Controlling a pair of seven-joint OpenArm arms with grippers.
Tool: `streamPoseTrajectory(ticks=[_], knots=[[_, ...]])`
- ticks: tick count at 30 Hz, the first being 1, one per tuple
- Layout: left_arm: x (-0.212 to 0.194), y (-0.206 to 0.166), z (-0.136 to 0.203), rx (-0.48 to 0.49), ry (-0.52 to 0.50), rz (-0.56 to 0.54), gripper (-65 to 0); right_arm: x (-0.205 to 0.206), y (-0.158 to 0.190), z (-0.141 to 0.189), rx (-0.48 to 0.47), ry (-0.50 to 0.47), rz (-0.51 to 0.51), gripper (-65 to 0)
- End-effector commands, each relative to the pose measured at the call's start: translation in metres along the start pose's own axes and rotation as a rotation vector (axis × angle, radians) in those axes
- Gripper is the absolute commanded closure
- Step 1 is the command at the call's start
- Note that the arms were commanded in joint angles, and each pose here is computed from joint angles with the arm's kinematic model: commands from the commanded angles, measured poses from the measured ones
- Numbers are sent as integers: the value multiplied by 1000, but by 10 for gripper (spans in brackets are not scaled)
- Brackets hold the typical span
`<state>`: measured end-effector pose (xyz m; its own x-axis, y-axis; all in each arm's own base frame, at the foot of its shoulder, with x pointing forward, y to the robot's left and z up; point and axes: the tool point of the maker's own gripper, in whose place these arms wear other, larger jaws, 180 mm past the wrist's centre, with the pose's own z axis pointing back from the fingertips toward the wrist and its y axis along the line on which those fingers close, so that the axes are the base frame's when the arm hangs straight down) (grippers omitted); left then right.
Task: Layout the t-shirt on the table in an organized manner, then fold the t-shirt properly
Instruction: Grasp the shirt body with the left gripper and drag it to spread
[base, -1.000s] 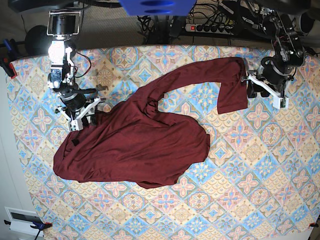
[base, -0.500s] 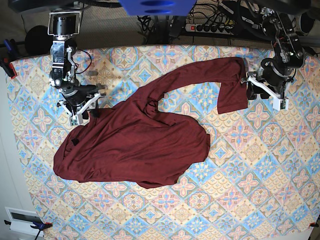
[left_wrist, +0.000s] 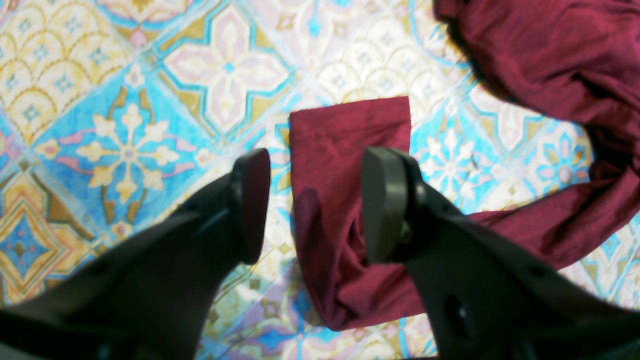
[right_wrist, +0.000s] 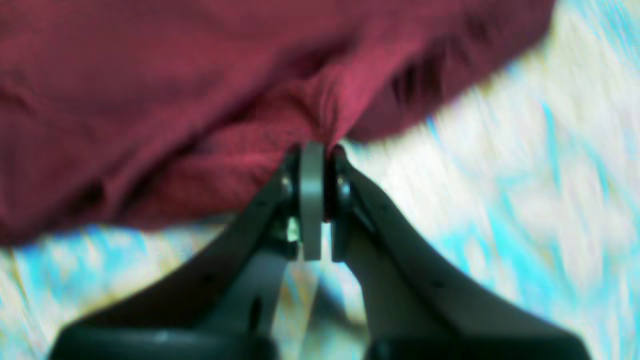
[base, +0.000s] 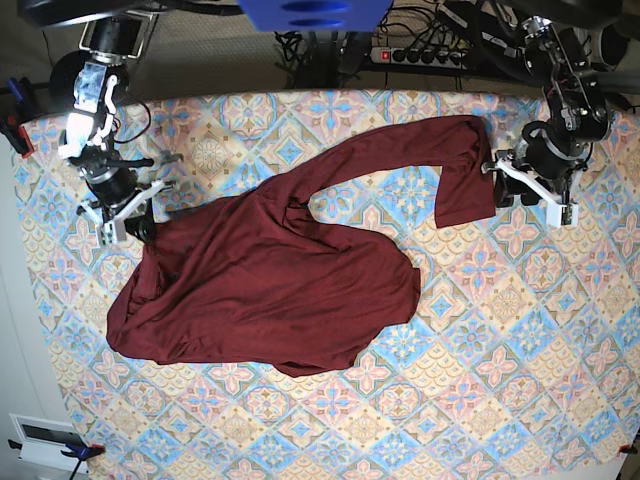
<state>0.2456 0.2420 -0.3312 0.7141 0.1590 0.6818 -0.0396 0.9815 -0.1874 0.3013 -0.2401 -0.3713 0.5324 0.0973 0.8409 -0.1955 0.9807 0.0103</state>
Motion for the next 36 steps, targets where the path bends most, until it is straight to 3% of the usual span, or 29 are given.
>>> streamPoseTrajectory(ticks=[1, 13, 18, 25, 29, 36], knots=[[10, 0, 3, -2, -35, -14, -288, 22, -11, 7, -26, -71, 16, 0], [76, -8, -4, -8, -185, -38, -288, 0, -74, 52, -217, -48, -40, 0], [76, -5, -41, -5, -111, -24, -288, -19, -103, 66, -298, 1, -104, 0], [65, -8, -99, -80, -2, 152, -288, -37, -119, 74, -347, 31, -158, 0], [63, -24, -130, -128, -8, 218, -288, -41, -131, 79, -423, 30, -199, 0], [45, -112, -163, -272, 11, 11, -288, -46, -136, 82, -454, 67, -169, 0]])
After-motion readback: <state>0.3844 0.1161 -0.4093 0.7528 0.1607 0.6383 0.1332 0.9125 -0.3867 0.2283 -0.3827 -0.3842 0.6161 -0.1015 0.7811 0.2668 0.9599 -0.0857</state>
